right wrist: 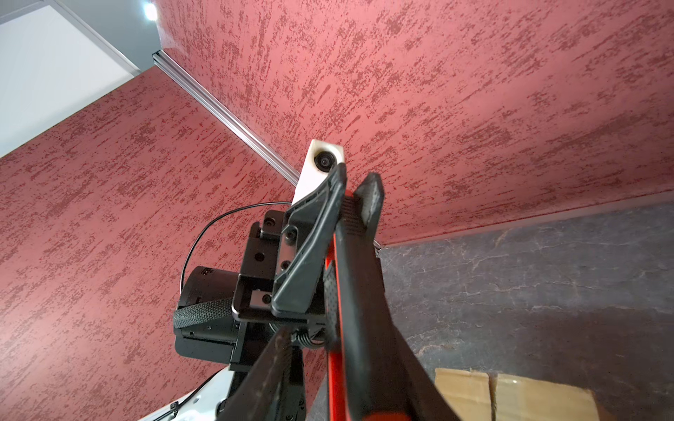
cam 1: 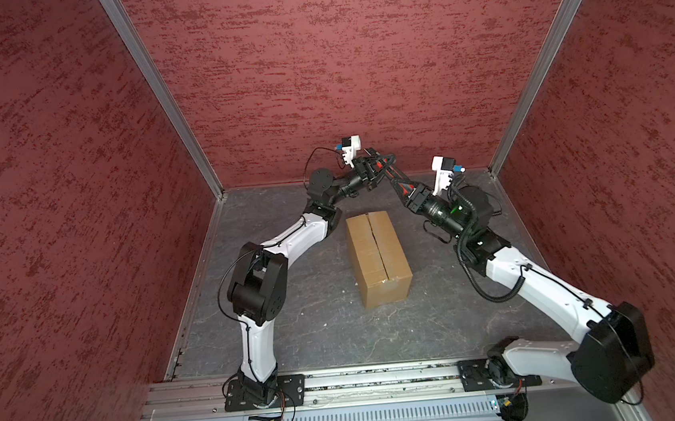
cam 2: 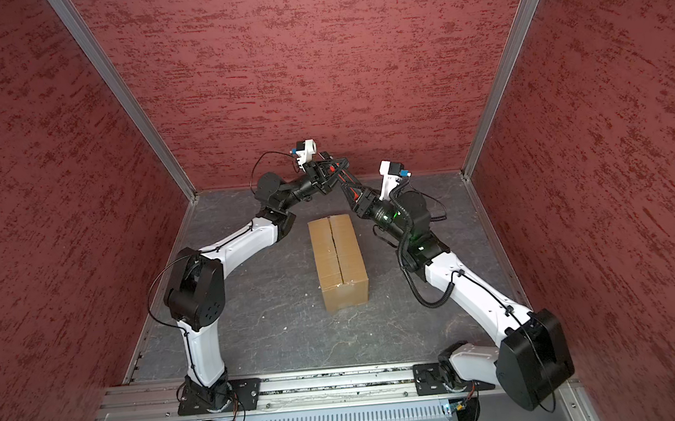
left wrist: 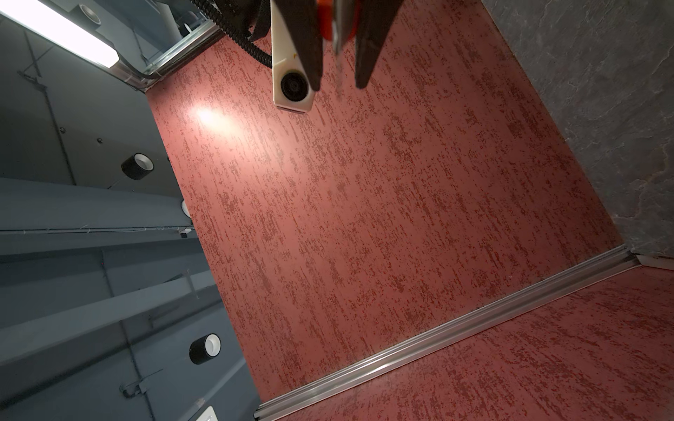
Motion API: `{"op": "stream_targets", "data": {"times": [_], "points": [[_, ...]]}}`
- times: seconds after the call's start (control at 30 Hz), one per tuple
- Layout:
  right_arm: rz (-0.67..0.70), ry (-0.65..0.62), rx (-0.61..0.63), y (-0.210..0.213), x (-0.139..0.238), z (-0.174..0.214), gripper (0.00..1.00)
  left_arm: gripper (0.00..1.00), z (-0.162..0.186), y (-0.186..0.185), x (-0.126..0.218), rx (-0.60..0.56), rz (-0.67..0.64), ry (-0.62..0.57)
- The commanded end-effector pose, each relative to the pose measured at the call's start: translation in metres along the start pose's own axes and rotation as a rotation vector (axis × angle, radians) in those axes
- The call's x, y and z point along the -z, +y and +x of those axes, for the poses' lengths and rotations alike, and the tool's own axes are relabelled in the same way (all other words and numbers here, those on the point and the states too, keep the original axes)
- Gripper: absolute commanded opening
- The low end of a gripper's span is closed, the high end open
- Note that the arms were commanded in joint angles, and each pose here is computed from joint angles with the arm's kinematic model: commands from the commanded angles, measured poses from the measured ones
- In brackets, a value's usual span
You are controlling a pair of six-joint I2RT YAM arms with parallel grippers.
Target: Unpack the express box
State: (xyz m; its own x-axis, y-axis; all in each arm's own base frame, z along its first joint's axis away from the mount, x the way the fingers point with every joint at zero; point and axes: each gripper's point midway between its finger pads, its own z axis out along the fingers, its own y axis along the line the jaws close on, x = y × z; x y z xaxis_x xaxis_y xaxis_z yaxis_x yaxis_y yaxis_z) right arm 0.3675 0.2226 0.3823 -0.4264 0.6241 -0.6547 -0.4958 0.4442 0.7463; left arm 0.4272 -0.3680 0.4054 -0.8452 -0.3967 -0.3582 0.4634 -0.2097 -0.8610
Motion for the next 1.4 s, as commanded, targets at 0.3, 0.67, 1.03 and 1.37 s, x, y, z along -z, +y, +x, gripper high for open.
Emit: {"op": "stream_targets", "data": {"times": [0.3, 0.67, 1.03, 1.37], "points": [[-0.073, -0.069, 0.041, 0.028, 0.0, -0.026, 0.4, 0.03, 0.026, 0.017, -0.007, 0.039, -0.006, 0.061], [-0.086, -0.079, 0.046, 0.031, -0.003, -0.029, 0.16, 0.02, 0.042, 0.021, -0.013, 0.064, 0.002, 0.105], [-0.073, -0.074, 0.055, 0.029, 0.001, -0.027, 0.01, 0.06, 0.033, 0.024, -0.008, 0.063, -0.004, 0.084], [0.008, -0.094, 0.068, 0.016, 0.014, -0.027, 0.0, 0.31, 0.016, 0.019, 0.004, -0.007, -0.042, 0.057]]}}
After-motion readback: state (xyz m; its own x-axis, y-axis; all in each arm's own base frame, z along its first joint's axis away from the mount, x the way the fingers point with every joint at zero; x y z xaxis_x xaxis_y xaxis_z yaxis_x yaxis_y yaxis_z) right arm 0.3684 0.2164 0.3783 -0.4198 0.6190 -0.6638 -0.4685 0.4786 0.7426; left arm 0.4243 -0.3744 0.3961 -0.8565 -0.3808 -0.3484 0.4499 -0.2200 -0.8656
